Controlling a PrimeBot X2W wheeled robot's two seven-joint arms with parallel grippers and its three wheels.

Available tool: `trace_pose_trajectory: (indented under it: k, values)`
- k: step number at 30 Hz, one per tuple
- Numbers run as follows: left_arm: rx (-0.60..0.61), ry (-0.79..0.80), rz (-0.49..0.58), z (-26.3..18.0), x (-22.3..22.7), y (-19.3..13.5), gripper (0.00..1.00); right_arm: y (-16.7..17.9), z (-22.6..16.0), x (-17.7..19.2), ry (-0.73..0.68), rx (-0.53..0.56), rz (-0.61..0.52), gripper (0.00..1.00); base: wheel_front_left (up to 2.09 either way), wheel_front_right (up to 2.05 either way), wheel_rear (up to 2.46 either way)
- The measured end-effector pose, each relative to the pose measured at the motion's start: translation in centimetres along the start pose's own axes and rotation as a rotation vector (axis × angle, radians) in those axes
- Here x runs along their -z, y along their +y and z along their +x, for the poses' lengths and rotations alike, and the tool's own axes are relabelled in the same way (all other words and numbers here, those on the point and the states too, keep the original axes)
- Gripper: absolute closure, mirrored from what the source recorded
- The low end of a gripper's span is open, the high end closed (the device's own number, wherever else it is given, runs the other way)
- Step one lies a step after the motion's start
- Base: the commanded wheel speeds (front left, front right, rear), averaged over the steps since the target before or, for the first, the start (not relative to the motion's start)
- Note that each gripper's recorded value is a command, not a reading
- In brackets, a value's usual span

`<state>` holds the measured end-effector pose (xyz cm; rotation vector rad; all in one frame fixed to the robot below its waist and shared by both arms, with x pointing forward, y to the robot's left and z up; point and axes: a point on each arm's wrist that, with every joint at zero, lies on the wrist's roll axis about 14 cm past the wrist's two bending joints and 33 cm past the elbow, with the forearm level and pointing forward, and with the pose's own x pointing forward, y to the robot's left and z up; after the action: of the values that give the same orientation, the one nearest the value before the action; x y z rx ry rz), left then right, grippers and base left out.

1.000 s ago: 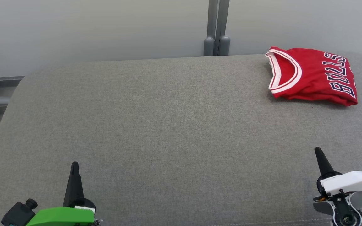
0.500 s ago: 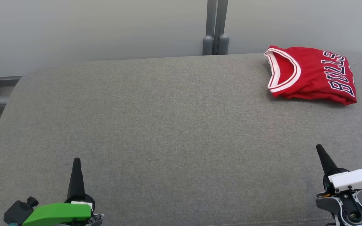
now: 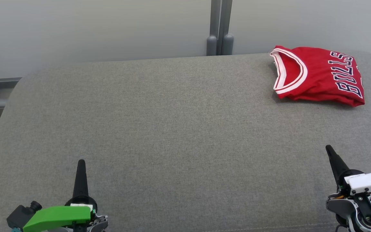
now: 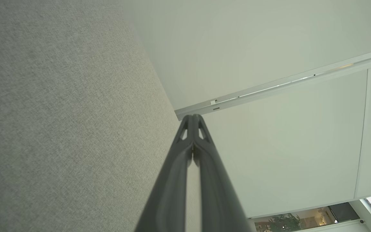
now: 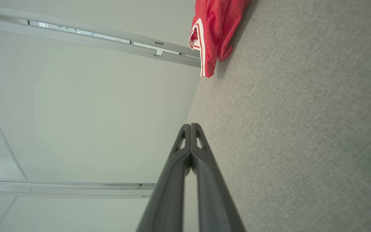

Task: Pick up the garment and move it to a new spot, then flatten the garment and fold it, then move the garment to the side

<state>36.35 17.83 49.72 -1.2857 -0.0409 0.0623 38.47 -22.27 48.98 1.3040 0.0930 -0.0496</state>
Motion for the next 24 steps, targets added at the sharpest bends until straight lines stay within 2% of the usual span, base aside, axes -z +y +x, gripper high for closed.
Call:
trace_pose_trajectory:
  k: [24]
  values:
    - [-0.004, 0.021, -0.183, 0.63, 0.82, -0.42, 1.0, 0.77, 0.18, -0.84, 0.009, -0.051, 0.175, 1.0, 0.0, 0.0, 0.0]
